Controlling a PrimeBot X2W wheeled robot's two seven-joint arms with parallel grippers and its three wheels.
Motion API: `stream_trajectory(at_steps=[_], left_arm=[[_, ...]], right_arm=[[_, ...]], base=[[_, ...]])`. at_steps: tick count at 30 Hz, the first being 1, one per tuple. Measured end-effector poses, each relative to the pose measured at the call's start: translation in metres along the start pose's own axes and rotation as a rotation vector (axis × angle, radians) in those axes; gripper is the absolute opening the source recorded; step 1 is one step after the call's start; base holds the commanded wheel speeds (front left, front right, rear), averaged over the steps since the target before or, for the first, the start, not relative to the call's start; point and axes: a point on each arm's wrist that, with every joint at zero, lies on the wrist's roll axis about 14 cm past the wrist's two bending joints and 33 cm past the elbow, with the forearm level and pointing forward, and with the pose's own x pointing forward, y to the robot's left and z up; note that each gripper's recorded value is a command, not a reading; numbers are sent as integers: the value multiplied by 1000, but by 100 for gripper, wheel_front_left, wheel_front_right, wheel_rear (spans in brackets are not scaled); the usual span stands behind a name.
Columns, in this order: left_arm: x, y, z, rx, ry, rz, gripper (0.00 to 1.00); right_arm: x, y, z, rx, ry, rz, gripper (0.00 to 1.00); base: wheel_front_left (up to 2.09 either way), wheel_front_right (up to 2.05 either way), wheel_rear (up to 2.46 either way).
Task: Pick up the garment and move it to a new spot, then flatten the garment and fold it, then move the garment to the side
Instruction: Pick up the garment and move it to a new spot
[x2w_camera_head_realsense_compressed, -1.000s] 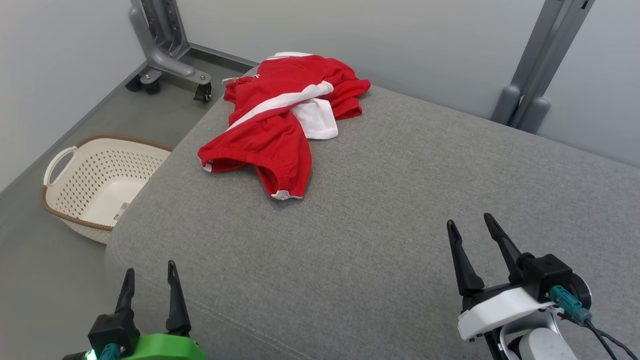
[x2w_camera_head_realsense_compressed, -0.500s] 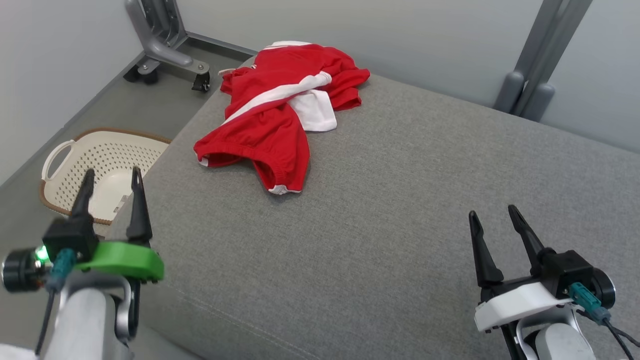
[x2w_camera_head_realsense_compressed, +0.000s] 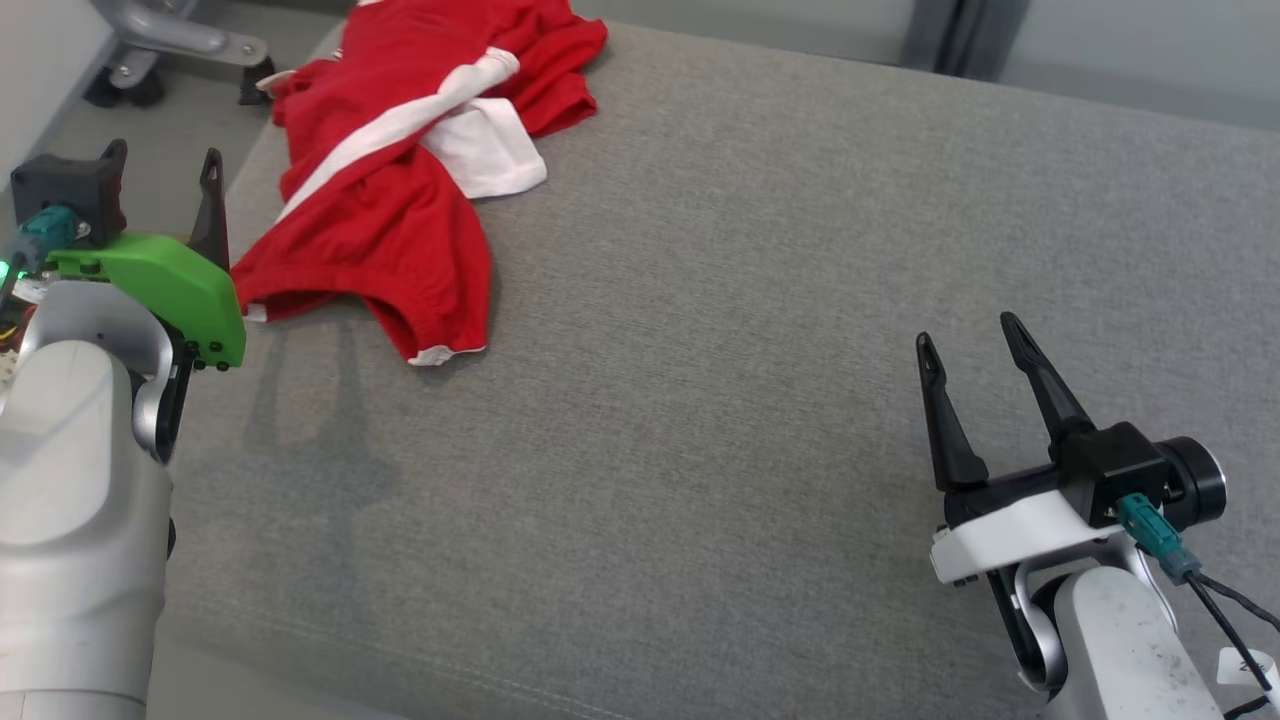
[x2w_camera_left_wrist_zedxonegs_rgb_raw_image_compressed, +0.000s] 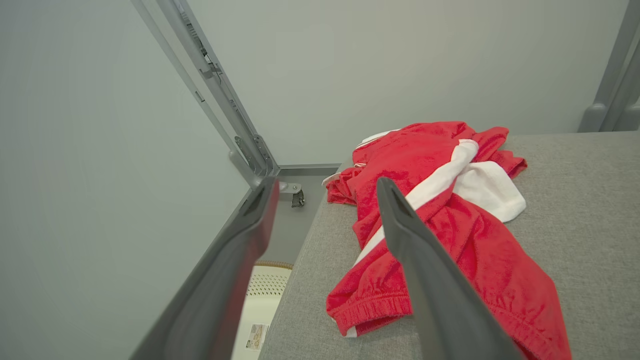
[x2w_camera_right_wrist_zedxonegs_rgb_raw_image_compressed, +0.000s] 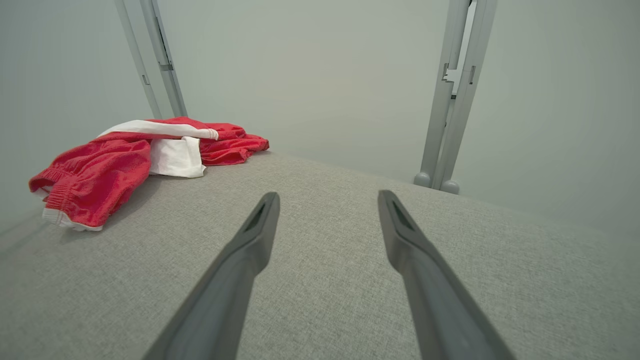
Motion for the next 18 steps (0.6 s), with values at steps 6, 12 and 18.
stream_trajectory(at_steps=[6, 12, 18], left_arm=[[37, -53, -50, -7, 207, -117, 100], [49, -102, -103, -42, 421, -213, 100], [45, -123, -152, -58, 616, -253, 100]], right_arm=[[-8, -32, -23, -4, 50, -80, 100], [-21, -58, -46, -4, 109, -153, 100], [-33, -73, -62, 2, 153, -197, 100]], base=[[0, 0, 0], [0, 0, 0], [0, 0, 0]])
